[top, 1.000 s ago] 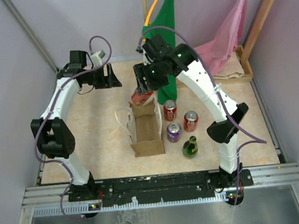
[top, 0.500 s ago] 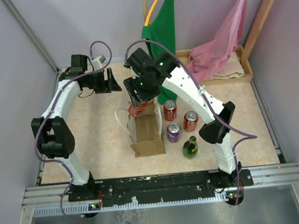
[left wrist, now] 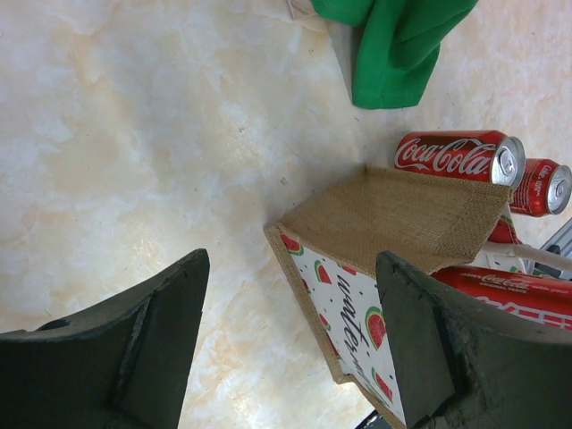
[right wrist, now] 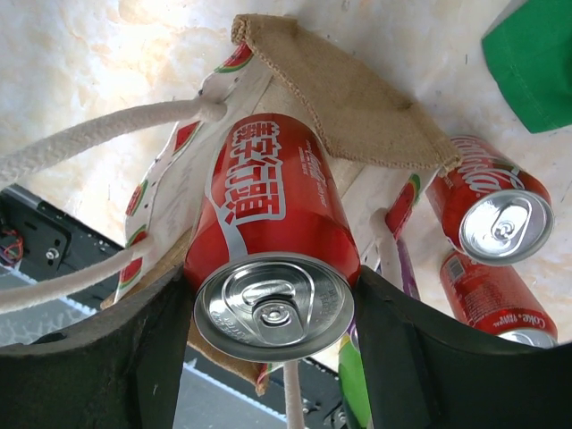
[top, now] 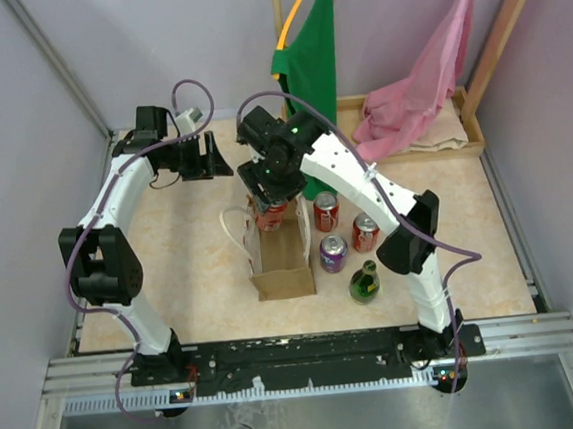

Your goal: Place the beverage into the canvas bag

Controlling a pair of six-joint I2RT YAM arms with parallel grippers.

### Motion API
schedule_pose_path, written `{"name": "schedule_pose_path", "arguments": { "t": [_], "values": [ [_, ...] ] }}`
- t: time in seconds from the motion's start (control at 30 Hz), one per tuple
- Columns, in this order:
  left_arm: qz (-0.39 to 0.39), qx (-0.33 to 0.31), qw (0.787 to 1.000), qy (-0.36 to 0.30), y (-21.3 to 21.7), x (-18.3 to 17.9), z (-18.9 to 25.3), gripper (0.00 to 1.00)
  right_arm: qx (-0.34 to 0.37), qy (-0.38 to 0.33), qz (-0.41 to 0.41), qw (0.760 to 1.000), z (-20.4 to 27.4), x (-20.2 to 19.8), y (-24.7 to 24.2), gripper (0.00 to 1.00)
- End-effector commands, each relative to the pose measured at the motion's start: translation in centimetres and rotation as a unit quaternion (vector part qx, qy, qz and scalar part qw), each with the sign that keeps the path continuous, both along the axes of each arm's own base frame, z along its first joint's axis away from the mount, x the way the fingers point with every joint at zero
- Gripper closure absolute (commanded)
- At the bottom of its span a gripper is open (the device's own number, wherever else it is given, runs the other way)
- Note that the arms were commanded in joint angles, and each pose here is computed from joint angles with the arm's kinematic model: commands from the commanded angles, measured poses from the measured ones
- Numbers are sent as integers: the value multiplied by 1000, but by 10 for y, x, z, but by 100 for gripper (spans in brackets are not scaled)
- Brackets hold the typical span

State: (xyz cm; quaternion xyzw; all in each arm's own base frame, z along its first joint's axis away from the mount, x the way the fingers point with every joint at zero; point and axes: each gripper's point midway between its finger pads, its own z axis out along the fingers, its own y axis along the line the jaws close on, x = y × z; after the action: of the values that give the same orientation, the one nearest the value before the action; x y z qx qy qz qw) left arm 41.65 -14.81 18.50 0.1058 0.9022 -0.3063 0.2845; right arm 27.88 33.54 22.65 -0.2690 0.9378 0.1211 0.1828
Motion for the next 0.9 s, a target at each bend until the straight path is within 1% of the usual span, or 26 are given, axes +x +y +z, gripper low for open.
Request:
{"name": "schedule_pose_path", "arguments": {
  "t": [0.0, 0.27, 0.73, 0.87],
  "values": [
    [-1, -3, 1000, -22, 1, 0, 12, 19, 21, -26, 15, 999, 4, 8, 15, 100],
    [-3, -5, 1000, -19, 0, 0, 11, 19, 7, -14, 22, 1000, -19, 10, 18, 100],
    [-11, -16, 1000, -15, -3, -4, 13, 19, -3, -10, 23, 1000, -36, 14, 22, 100],
    [-39, -36, 999, -9, -13, -14, 22, 23, -6, -13, 19, 1000, -37, 15, 21, 100]
  ]
}}
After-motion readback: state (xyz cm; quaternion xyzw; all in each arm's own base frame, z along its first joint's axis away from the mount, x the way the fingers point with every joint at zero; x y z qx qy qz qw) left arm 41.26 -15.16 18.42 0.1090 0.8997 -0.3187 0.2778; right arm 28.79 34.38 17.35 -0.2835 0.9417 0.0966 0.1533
